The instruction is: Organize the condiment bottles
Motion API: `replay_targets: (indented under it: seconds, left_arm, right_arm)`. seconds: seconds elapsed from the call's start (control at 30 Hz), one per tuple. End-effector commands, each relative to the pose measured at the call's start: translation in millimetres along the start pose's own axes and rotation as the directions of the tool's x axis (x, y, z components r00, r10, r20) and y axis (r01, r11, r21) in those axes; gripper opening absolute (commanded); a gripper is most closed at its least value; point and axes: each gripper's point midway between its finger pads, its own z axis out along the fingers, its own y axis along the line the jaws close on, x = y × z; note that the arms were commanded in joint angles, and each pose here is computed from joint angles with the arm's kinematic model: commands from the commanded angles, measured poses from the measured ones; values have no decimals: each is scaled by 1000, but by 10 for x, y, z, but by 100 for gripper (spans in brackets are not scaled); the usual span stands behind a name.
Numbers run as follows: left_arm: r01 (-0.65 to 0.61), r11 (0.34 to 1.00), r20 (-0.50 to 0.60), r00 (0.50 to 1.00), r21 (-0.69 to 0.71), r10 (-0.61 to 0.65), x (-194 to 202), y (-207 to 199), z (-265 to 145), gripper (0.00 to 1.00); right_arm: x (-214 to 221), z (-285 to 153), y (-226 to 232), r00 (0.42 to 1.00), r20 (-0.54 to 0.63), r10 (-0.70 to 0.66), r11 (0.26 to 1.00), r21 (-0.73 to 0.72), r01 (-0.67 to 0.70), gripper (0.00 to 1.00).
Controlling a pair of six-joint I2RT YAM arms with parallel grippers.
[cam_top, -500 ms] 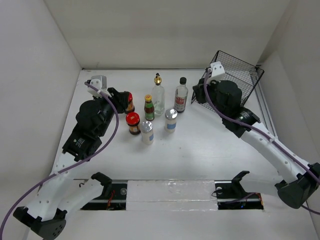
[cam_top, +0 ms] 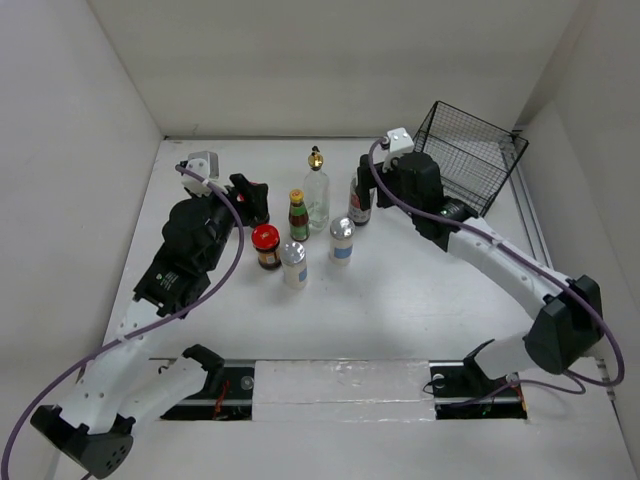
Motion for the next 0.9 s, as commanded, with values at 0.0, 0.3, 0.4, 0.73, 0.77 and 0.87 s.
replay_targets:
  seconds: [0.0, 0.3, 0.4, 0.73, 0.77, 0.87]
  left_arm:
    - [16, 1000, 36, 999, -8, -15, -60, 3, 56, 60]
    - [15, 1000, 31, 999, 4, -15, -31, -12, 64, 60]
    - [13, 1000, 23, 1000, 0, -13, -4, -8, 87, 60]
    - [1, 1000, 8, 1000, 13, -1, 35, -30, 107, 60]
    - [1, 1000, 8, 1000, 13, -1, 35, -30, 107, 60]
    - [1, 1000, 8, 1000, 13, -1, 35, -30, 107, 60]
  right_arm:
    - [-460, 104, -5, 991, 124, 41, 999, -30, -37, 90]
    - [-540, 515, -145, 987, 158, 38, 999, -37, -32, 75]
    - [-527, 586, -95, 987, 157, 30, 997, -82, -18, 72]
    - [-601, 708, 34, 982, 186, 22, 989, -148, 6, 53]
    - [-585, 738, 35, 982, 186, 22, 989, -148, 6, 46]
    - [-540, 746, 32, 984, 177, 21, 989, -148, 5, 31]
